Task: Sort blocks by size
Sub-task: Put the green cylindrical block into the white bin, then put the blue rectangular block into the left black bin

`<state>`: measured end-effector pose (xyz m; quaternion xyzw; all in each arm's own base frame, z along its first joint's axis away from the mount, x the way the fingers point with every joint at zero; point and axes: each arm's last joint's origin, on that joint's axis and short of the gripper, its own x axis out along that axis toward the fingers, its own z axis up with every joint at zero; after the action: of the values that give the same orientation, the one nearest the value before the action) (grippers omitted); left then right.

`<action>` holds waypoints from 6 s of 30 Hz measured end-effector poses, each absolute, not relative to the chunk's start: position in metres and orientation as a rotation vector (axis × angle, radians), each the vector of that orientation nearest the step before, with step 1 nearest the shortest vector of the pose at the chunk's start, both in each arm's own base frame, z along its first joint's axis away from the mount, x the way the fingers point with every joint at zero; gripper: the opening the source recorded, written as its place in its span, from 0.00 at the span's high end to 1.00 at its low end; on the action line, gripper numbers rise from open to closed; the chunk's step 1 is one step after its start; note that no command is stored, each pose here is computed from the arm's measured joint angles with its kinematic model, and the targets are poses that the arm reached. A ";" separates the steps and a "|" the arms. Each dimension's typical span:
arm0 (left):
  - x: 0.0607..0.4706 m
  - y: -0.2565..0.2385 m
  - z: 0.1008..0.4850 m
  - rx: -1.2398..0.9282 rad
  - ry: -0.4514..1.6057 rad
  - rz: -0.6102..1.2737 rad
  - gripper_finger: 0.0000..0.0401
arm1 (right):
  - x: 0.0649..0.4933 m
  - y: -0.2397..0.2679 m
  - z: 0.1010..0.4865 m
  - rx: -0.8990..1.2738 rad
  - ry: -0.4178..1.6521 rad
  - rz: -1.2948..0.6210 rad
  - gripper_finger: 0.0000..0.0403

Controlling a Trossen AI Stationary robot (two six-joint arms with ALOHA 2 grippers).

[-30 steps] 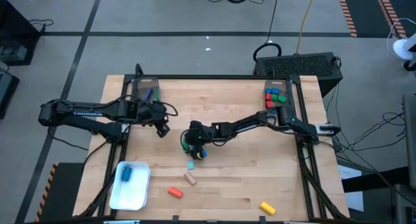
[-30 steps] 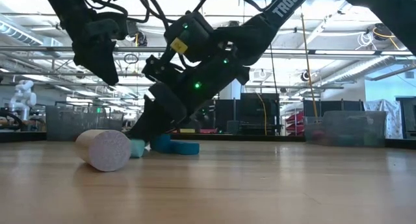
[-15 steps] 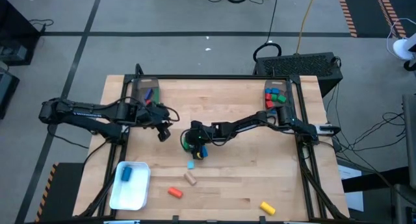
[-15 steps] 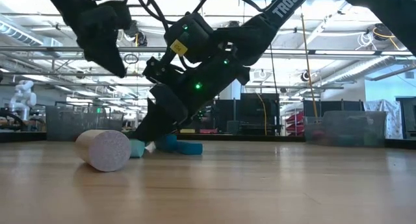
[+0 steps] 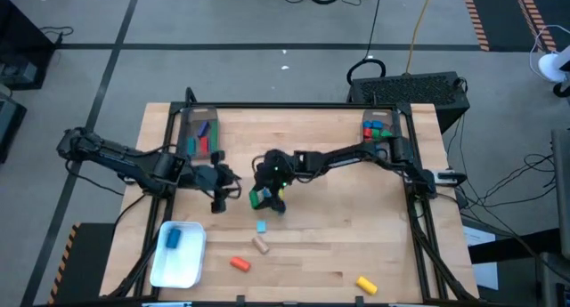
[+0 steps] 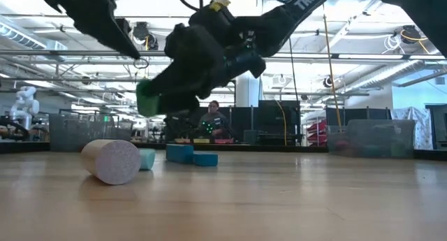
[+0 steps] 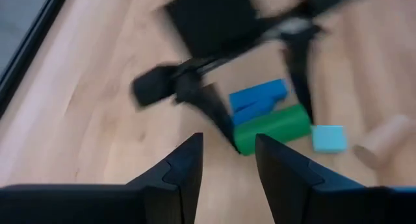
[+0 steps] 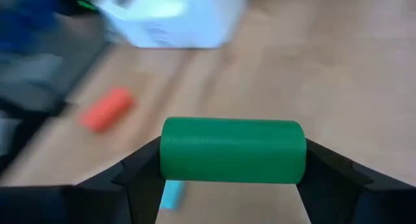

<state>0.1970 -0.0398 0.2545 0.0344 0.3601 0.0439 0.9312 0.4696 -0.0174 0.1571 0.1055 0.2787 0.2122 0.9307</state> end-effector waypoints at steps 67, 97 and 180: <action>0.181 -0.079 0.256 -0.522 0.936 0.173 0.66 | 0.463 -0.058 0.153 0.457 0.604 0.508 0.22; 0.109 -0.143 0.213 -0.966 1.570 0.377 0.62 | 0.456 -0.028 0.145 0.245 0.770 0.345 0.22; 0.122 -0.134 0.221 -1.038 1.585 0.456 0.73 | 0.440 0.017 0.124 0.003 1.046 -0.133 0.79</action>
<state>0.1219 -0.1338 0.2209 -0.4408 0.6728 0.1936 0.5617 0.4398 0.0171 0.1242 0.0016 0.4990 -0.0636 0.8643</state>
